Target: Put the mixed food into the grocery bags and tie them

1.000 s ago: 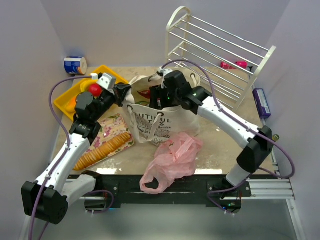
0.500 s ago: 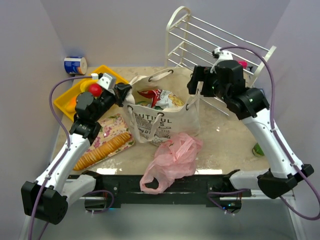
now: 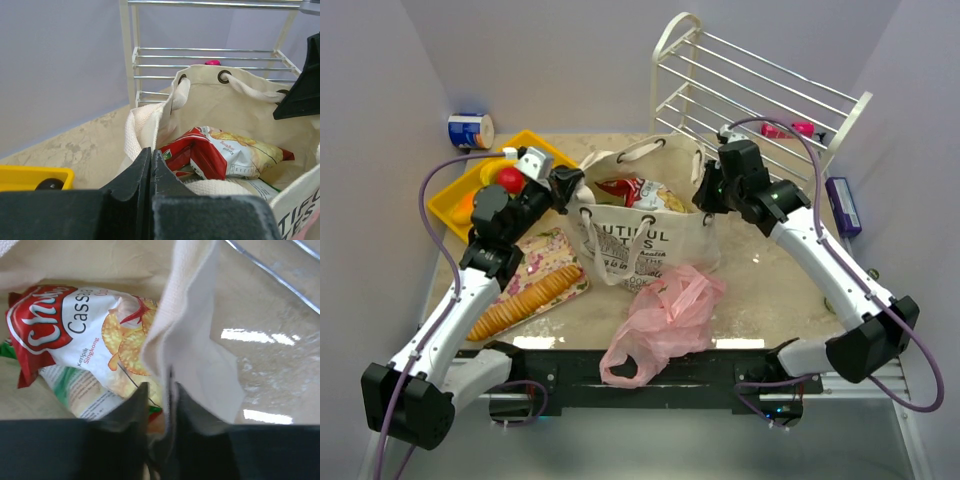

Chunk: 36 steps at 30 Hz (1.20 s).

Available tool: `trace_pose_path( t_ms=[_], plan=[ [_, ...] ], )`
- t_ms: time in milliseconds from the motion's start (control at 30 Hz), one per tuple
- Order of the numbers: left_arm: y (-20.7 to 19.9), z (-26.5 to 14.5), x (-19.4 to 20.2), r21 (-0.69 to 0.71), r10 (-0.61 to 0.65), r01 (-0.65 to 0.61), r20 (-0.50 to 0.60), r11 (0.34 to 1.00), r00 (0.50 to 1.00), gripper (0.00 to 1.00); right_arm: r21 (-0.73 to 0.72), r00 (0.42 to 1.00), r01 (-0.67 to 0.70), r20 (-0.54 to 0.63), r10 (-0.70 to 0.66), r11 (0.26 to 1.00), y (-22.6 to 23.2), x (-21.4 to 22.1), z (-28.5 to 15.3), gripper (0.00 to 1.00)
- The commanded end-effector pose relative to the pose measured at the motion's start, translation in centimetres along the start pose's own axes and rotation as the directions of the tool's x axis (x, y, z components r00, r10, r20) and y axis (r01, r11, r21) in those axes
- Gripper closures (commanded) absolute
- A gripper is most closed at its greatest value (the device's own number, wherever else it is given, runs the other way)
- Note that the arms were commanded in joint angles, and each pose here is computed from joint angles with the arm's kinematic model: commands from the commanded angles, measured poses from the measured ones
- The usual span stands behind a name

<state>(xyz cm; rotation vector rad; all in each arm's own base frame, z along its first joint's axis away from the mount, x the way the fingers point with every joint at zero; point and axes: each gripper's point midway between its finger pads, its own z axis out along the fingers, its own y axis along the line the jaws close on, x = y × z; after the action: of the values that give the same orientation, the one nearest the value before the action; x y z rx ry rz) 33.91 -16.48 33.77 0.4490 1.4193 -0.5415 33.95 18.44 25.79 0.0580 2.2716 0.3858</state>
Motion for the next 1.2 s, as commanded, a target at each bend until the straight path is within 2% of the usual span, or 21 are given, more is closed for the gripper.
trace_pose_path(
  t_ms=[0,33,100,133,167,233,267,333,367,433,500,600,733,833,1033,1067,1100,1133,1167],
  plan=[
    [1.2,0.4,-2.9,-0.079,0.026,-0.018,0.106,0.997,0.994,1.00,-0.165,0.993,-0.046,0.098,0.063,0.985,2.8,-2.8,-3.0,1.00],
    [2.1,1.0,-2.2,-0.114,0.010,-0.001,0.085,0.993,0.996,1.00,-0.206,0.988,-0.037,0.141,0.067,0.978,3.9,-4.4,-4.4,1.00],
    [4.2,1.7,-4.6,-0.218,-0.002,0.029,0.121,0.976,0.993,1.00,-0.260,0.977,-0.009,0.203,0.064,0.966,5.2,-6.7,-6.2,1.00],
    [5.1,2.7,-4.1,-0.249,-0.017,0.040,0.093,0.968,0.996,1.00,-0.289,0.963,0.006,0.261,0.073,0.957,6.0,-8.8,-7.8,1.00],
    [5.9,3.1,-7.0,-0.284,-0.002,0.044,0.146,0.958,0.989,1.00,-0.314,0.947,0.023,0.312,0.081,0.949,6.7,-10.3,-8.8,1.00],
    [7.3,4.7,-7.9,-0.327,0.001,0.050,0.154,0.944,0.988,1.00,-0.342,0.914,0.065,0.397,0.082,0.937,7.7,-13.1,-10.9,1.00],
    [7.4,5.1,-10.8,-0.323,0.019,0.048,0.202,0.945,0.979,1.00,-0.355,0.898,0.079,0.432,0.088,0.931,8.2,-14.2,-11.4,1.00],
    [8.7,6.6,-11.5,-0.357,0.032,0.048,0.214,0.933,0.976,1.00,-0.372,0.875,0.126,0.479,0.074,0.920,8.9,-15.6,-12.3,1.00],
    [8.8,6.9,-13.2,-0.356,0.051,0.041,0.246,0.934,0.968,1.00,-0.377,0.861,0.144,0.503,0.072,0.915,9.3,-16.2,-12.4,1.00],
    [9.1,8.2,-13.7,-0.343,0.095,0.006,0.276,0.939,0.957,1.00,-0.370,0.844,0.192,0.534,0.038,0.909,9.5,-16.4,-12.0,1.00],
    [9.4,8.8,-13.3,-0.348,0.136,-0.030,0.285,0.937,0.949,1.00,-0.353,0.803,0.242,0.595,0.017,0.904,9.6,-17.2,-11.7,1.00],
    [10.5,10.1,-11.2,-0.373,0.172,-0.065,0.262,0.926,0.949,1.00,-0.256,0.817,0.255,0.573,-0.066,0.932,8.1,-15.7,-7.2,1.00],
    [12.3,11.6,-5.6,-0.416,0.166,-0.072,0.194,0.907,0.967,1.00,-0.133,0.836,0.253,0.529,-0.147,0.958,4.9,-12.8,-1.3,1.00],
    [12.7,12.7,-2.0,-0.406,0.137,-0.076,0.123,0.911,0.983,1.00,-0.098,0.854,0.227,0.497,-0.150,0.969,3.8,-12.0,0.6,1.00],
    [12.9,14.7,-2.2,-0.384,0.073,-0.021,0.122,0.923,0.990,1.00,0.000,0.871,0.170,0.467,-0.150,0.985,2.0,-12.5,1.2,1.00],
    [12.9,15.1,-2.2,-0.381,0.057,-0.009,0.114,0.924,0.992,1.00,0.026,0.886,0.165,0.434,-0.160,0.986,1.5,-12.0,1.8,1.00],
    [13.0,15.5,-1.1,-0.380,0.016,0.016,0.082,0.925,0.996,1.00,0.044,0.888,0.161,0.430,-0.164,0.986,1.2,-12.1,1.7,0.98],
    [12.8,15.9,-2.0,-0.367,0.010,0.025,0.094,0.930,0.995,1.00,0.046,0.885,0.161,0.435,-0.165,0.986,1.3,-12.6,1.4,0.71],
    [12.7,15.9,-1.9,-0.364,0.001,0.032,0.090,0.931,0.996,0.81,0.056,0.891,0.166,0.420,-0.174,0.984,1.1,-12.4,1.3,0.54]
  ],
)
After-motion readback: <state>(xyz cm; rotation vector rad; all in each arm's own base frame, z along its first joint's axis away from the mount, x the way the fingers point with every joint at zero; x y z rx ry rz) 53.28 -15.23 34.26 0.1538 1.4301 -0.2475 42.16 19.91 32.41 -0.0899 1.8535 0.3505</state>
